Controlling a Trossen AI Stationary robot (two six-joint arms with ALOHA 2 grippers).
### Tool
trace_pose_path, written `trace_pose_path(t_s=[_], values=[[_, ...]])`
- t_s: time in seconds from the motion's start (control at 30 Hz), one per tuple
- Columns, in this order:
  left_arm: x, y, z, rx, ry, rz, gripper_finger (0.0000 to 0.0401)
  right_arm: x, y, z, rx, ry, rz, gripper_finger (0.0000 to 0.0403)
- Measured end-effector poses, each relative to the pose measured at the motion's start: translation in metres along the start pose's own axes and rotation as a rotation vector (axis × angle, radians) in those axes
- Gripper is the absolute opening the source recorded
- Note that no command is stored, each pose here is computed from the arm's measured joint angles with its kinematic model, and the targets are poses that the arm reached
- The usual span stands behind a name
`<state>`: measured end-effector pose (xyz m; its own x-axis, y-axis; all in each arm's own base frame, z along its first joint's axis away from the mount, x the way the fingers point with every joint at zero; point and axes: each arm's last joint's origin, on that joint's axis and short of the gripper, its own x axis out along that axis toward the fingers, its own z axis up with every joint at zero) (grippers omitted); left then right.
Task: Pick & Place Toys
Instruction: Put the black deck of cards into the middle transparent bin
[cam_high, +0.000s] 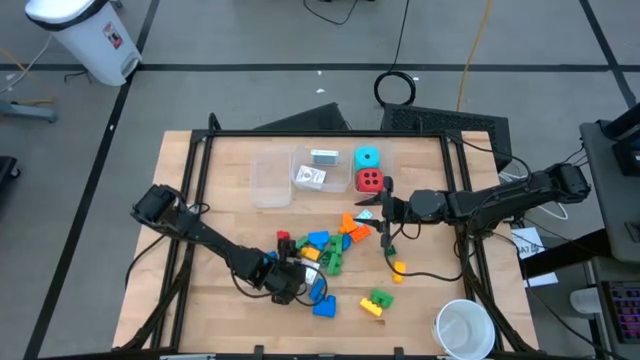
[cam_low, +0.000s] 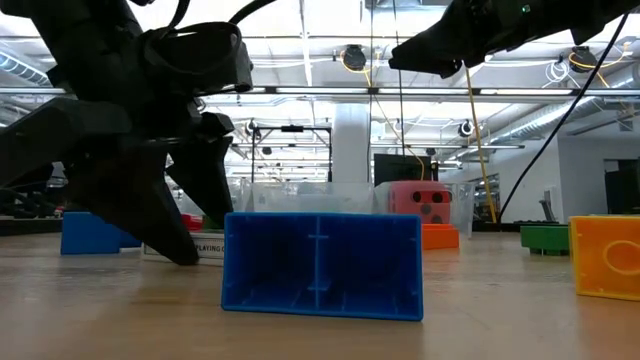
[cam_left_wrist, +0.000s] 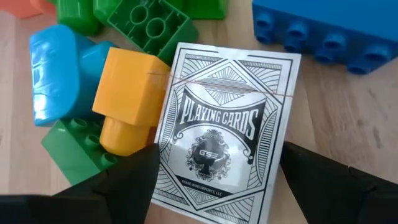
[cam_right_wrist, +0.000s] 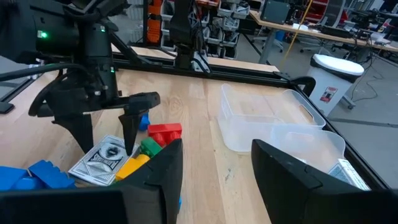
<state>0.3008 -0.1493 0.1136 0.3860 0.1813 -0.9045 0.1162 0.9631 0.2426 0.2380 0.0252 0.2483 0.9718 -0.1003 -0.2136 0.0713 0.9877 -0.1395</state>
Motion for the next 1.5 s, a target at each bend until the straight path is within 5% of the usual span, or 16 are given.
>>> trace_pose_path(t_s=[0.27, 0.7, 1.07, 1.5], values=[[0.0, -0.004, 0.002, 0.026, -0.028, -0.009, 0.0294, 0.0, 0.0, 0.0, 0.0, 0.0, 0.0, 0.016], [-0.001, -0.009, 0.006, -0.063, -0.08, -0.053, 0.0011, 0.0, 0.0, 0.0, 0.001, 0.0, 0.0, 0.016], [-0.003, -0.008, 0.009, -0.127, -0.079, -0.063, 0.0002, 0.0, 0.0, 0.0, 0.001, 0.0, 0.0, 0.016], [-0.047, 0.006, 0.021, -0.139, -0.122, -0.099, 0.0002, 0.0, 0.0, 0.0, 0.006, 0.0, 0.0, 0.016]])
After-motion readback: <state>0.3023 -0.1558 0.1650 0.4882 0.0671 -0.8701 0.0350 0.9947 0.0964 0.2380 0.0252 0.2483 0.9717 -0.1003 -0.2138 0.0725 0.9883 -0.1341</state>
